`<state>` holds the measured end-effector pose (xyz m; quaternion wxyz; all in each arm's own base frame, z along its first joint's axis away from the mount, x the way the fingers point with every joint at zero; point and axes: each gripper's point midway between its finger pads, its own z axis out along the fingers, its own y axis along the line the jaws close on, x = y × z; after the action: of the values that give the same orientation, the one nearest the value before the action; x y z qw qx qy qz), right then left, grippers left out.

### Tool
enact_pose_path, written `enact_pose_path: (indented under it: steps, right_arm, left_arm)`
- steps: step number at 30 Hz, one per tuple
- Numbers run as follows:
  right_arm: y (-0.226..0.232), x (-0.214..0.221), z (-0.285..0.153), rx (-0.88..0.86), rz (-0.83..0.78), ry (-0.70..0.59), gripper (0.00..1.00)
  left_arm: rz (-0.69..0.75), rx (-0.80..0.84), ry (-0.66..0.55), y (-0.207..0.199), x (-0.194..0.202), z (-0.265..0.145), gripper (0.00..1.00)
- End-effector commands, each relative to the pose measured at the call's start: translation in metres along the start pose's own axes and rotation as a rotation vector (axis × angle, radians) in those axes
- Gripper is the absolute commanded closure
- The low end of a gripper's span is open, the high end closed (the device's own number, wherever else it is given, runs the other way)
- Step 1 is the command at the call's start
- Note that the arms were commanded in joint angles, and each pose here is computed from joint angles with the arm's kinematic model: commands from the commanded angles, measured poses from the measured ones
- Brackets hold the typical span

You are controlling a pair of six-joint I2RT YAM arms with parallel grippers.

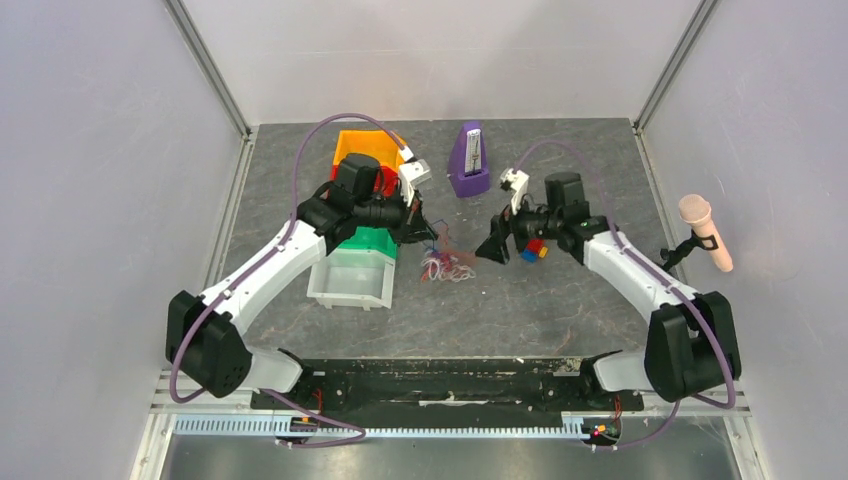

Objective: Untangle the cables

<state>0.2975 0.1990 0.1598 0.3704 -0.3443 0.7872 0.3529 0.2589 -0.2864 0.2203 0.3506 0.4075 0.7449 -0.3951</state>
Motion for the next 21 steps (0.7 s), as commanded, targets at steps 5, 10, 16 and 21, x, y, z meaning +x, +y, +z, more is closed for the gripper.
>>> enact_pose_path:
  steps: [5,10,16,21]
  right_arm:
    - [0.025,0.006,0.064,-0.049,-0.001,-0.192,0.08]
    - [-0.019,0.028,0.104,0.104,0.085,-0.142,0.44]
    - [-0.029,0.038,0.12,0.108,0.153,-0.113,1.0]
    - [0.005,0.037,0.104,-0.061,0.034,-0.034,0.48]
  left_arm:
    - [-0.033,0.054,-0.116,-0.022,-0.05,-0.011,0.98]
    - [-0.049,0.07,-0.116,-0.025,-0.052,-0.011,0.98]
    - [-0.013,0.047,-0.105,-0.029,-0.057,-0.022,0.98]
    - [0.021,0.024,-0.064,-0.028,-0.04,-0.027,0.98]
